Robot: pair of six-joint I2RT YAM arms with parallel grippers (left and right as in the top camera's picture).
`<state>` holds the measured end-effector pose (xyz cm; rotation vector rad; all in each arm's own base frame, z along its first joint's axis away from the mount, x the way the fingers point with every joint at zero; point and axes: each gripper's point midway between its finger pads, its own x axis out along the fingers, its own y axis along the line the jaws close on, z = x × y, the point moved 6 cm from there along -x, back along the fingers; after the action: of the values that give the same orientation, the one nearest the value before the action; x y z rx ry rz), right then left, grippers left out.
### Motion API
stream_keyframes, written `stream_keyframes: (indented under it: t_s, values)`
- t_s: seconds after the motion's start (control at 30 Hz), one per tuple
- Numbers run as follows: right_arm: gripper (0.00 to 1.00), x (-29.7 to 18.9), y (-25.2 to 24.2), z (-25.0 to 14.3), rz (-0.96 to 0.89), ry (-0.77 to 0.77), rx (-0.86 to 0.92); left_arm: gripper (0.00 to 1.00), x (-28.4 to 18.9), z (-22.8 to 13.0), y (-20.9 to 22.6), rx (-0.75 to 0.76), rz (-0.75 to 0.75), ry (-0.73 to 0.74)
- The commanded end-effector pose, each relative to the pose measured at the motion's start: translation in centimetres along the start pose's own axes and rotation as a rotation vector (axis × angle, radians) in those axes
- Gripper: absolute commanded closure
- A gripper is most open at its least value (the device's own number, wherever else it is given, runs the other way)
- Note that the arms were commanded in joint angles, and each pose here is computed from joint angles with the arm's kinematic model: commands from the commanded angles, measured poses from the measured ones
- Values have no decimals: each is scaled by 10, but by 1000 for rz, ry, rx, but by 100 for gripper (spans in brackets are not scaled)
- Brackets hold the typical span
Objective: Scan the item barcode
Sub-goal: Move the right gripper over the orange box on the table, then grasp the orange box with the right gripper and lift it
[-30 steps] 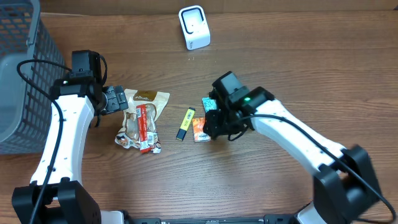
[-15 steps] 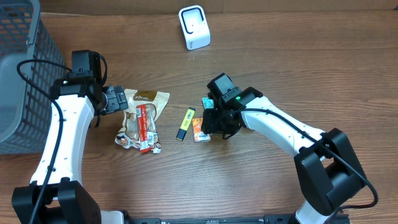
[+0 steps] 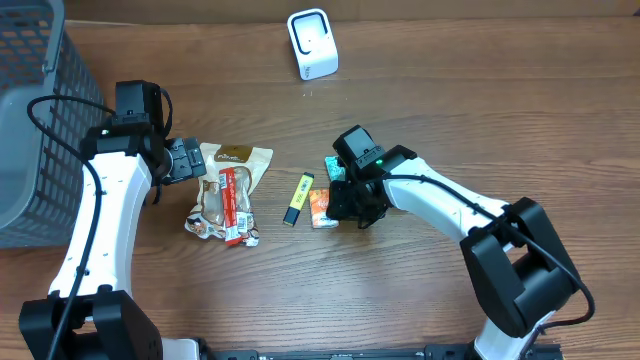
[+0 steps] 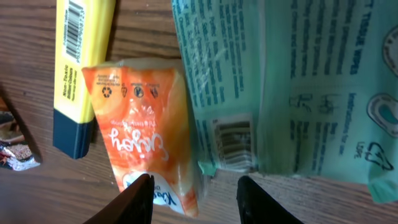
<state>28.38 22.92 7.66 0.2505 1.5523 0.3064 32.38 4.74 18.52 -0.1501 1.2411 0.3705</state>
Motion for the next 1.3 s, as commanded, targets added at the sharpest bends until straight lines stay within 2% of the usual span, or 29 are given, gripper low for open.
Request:
stream_keyframes:
  t_s: [0.0,0.27,0.6,0.67,0.73,1.0,1.27]
  values:
    - [60,6,1,-1,19,17,15,0,2,2,2,-7,11,0]
    - [64,16,-1,-2,20,47,50,0,2,2,2,-7,11,0]
    - [76,19,11,-14,37,81,41,0,2,2,2,-7,12,0]
    - [75,17,13,-14,32,87,39,0,2,2,2,-7,12,0]
    - [70,14,16,-12,33,86,39,0,2,2,2,-7,11,0]
    - [69,8,19,3,21,13,25,0,2,2,2,-7,11,0]
    - [69,11,18,-2,9,23,20,0,2,2,2,-7,11,0]
